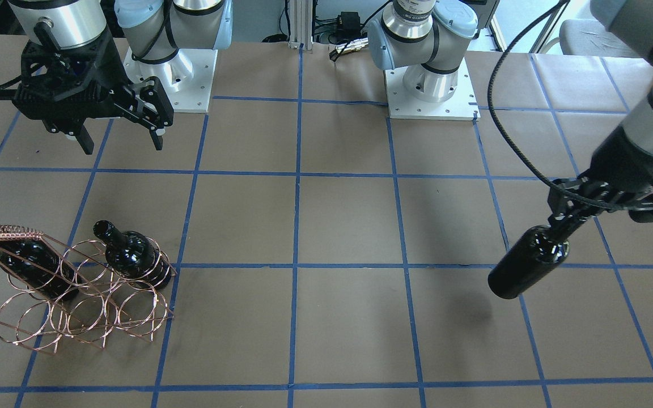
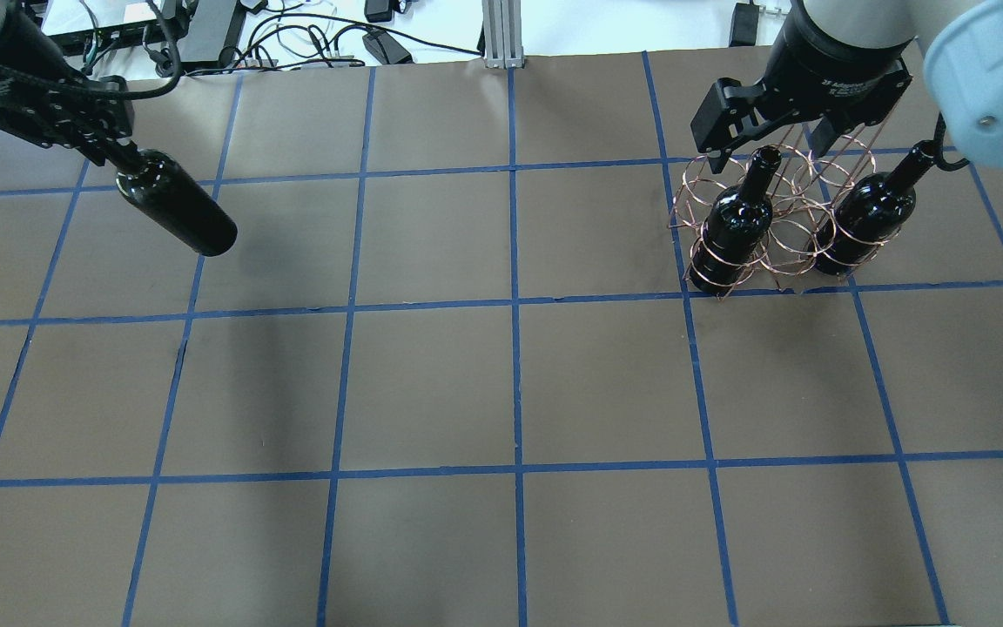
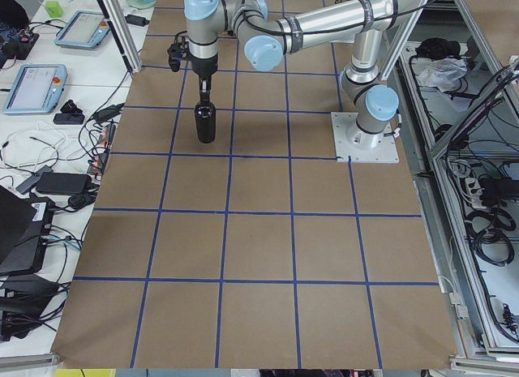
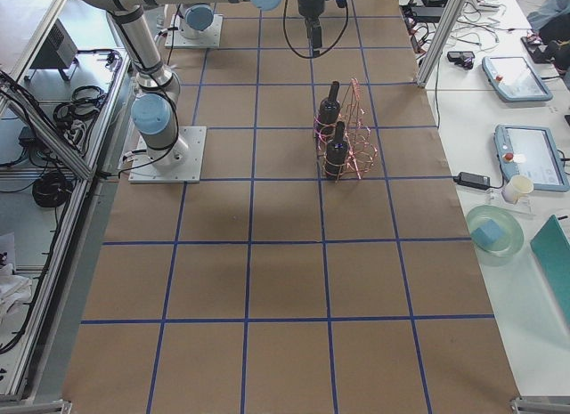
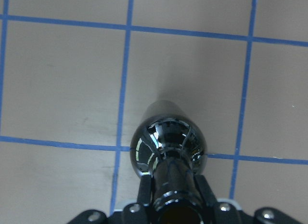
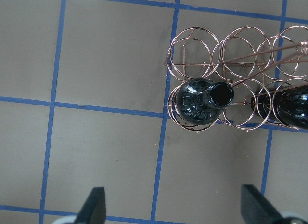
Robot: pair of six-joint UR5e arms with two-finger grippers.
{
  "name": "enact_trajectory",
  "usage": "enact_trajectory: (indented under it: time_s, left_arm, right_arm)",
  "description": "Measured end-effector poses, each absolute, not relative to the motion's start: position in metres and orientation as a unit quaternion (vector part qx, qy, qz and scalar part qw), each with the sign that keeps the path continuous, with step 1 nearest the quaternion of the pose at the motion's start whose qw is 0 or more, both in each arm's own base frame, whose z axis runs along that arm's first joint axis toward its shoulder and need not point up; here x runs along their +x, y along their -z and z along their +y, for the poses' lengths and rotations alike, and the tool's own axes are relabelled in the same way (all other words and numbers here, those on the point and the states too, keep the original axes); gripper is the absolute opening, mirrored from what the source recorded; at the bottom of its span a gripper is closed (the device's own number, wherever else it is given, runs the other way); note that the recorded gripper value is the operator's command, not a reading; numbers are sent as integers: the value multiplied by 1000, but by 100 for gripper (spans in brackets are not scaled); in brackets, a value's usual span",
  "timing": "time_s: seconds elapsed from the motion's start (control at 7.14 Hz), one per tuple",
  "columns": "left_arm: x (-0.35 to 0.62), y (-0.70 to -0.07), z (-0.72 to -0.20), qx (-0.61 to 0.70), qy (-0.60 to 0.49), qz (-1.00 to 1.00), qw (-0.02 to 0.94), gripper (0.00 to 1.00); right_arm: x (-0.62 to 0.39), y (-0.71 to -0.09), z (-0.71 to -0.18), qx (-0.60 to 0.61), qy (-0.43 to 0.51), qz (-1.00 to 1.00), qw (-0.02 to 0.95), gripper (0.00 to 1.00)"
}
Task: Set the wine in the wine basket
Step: 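Carry the bottle toward the table center and stand it upright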
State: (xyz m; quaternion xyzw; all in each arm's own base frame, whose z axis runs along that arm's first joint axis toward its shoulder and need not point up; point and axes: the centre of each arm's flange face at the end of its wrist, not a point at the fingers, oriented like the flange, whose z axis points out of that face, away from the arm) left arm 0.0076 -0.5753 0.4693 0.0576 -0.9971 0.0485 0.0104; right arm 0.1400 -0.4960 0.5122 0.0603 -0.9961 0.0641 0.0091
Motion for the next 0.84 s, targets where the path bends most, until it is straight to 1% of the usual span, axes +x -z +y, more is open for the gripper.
enact_trajectory:
  time_s: [0.42, 0.84]
  left_arm:
    - [-99, -472, -527, 73, -44, -996, 27, 0]
    - [-166, -450, -456, 86, -20, -996, 33, 0]
  right_arm:
    - [140, -512, -496, 61, -64, -996, 9, 100]
    - [140, -511, -496, 62, -63, -996, 8, 100]
